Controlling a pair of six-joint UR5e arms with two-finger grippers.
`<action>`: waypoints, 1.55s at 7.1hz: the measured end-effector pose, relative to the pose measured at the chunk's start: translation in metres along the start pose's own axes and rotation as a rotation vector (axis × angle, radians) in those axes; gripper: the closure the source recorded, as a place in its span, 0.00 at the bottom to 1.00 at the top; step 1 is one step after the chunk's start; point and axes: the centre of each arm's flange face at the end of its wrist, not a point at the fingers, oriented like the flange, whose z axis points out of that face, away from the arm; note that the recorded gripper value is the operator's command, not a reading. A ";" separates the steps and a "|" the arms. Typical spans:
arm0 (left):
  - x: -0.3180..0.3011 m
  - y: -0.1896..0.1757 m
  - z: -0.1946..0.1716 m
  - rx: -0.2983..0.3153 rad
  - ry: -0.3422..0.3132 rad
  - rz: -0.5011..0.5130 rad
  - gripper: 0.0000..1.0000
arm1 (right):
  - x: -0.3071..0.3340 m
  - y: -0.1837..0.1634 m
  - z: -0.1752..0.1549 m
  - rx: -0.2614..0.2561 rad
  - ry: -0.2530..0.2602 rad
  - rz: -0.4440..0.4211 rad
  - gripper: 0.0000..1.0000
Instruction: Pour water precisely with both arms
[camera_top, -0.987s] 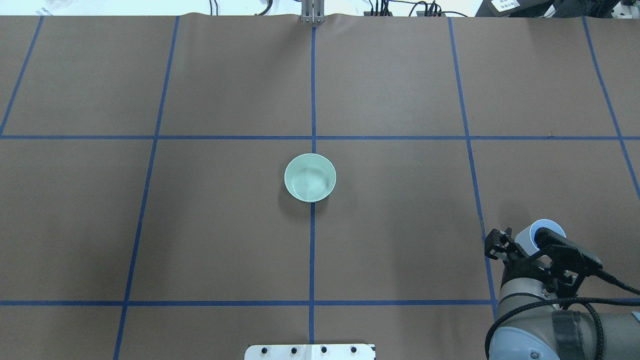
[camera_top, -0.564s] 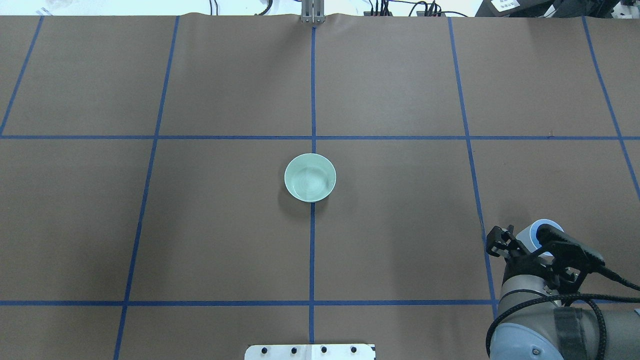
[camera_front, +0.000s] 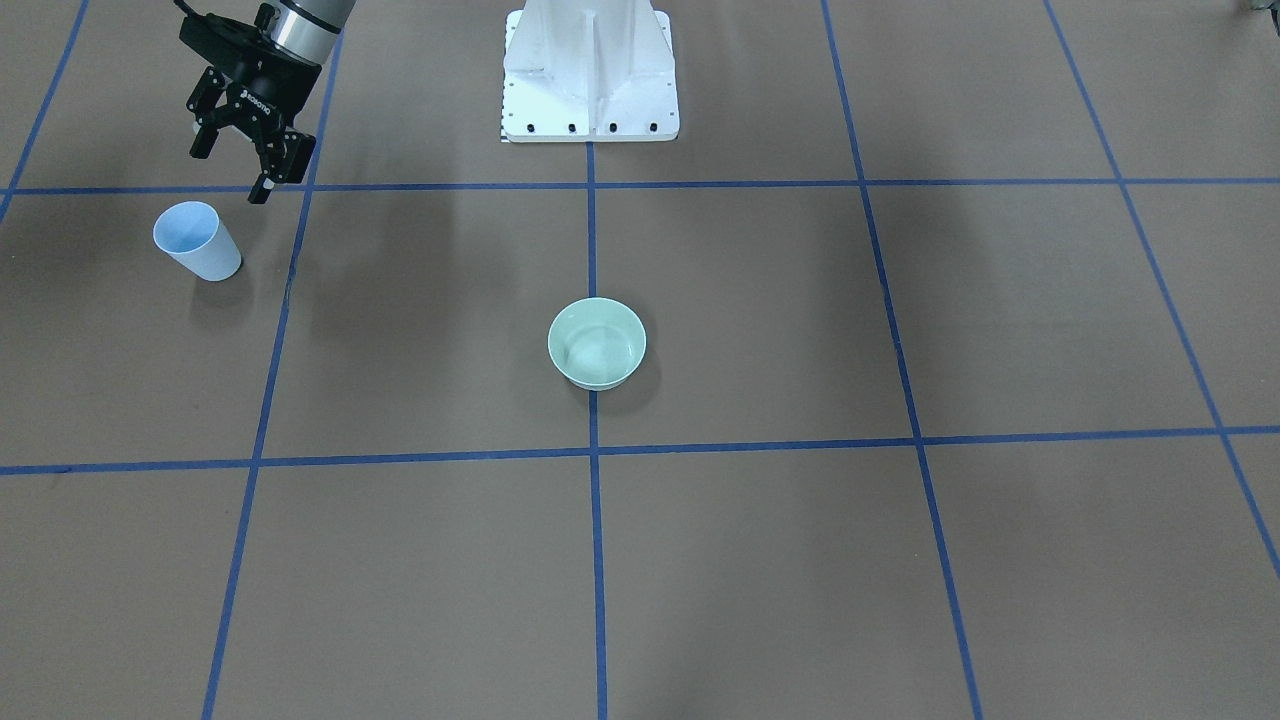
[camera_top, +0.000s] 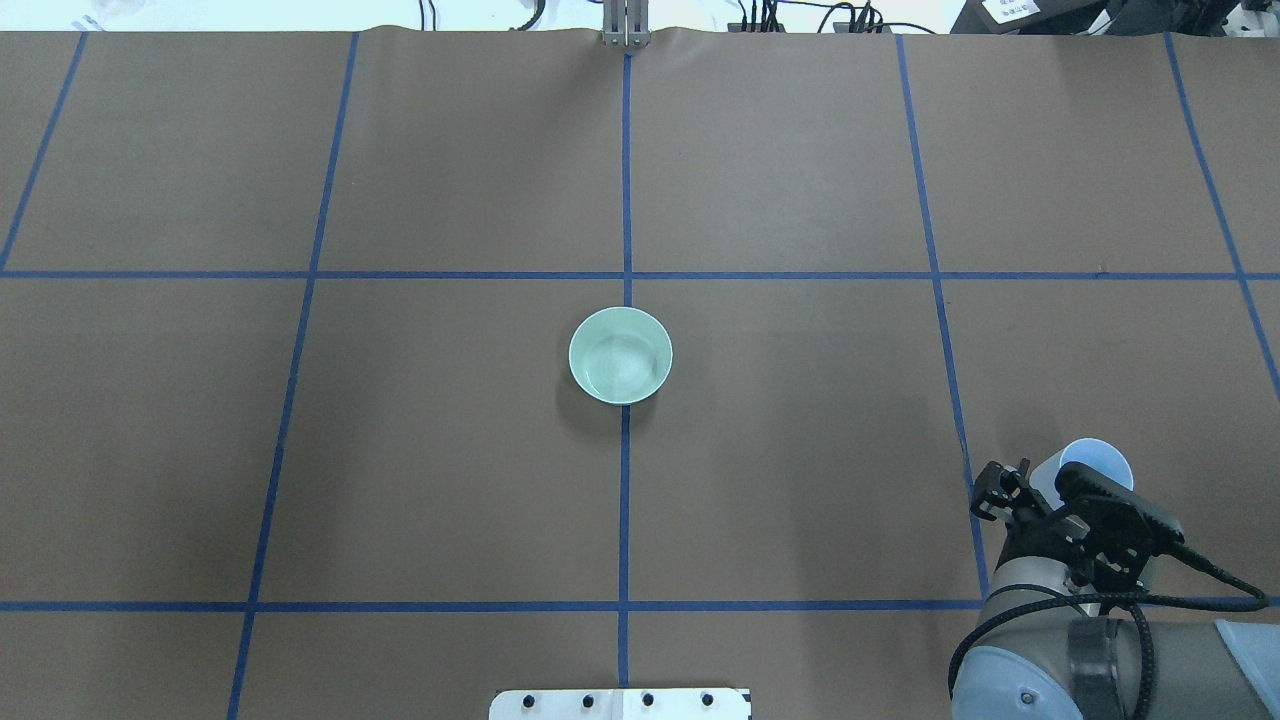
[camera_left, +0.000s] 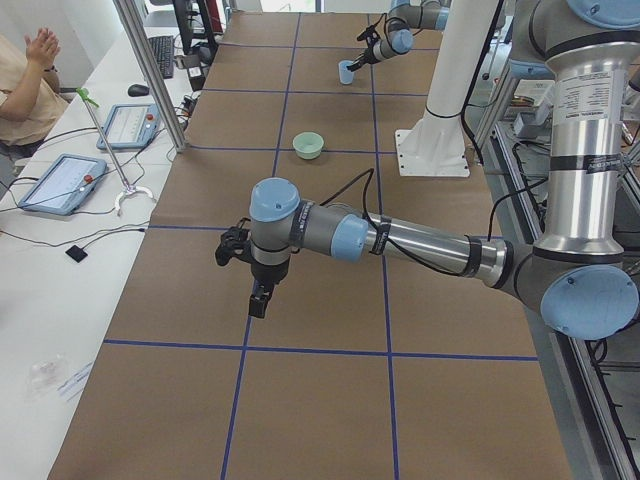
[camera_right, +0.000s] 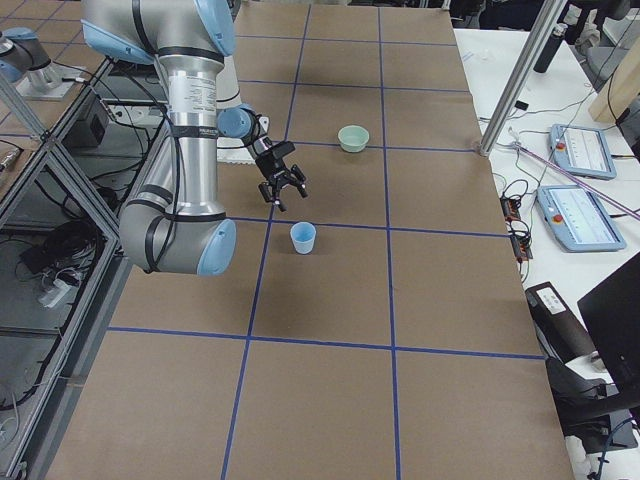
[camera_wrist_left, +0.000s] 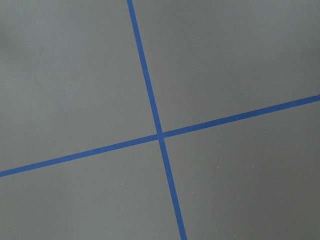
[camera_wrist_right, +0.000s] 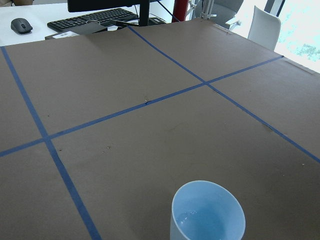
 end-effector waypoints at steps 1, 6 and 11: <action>0.000 0.000 0.000 0.000 0.000 0.000 0.00 | 0.001 0.009 0.008 0.014 0.014 -0.001 0.00; -0.001 0.000 0.001 -0.002 0.000 -0.002 0.00 | 0.006 0.035 0.030 0.056 0.048 0.020 0.00; 0.000 0.001 0.000 -0.001 0.000 -0.001 0.00 | 0.005 0.038 0.052 0.093 0.077 0.014 0.00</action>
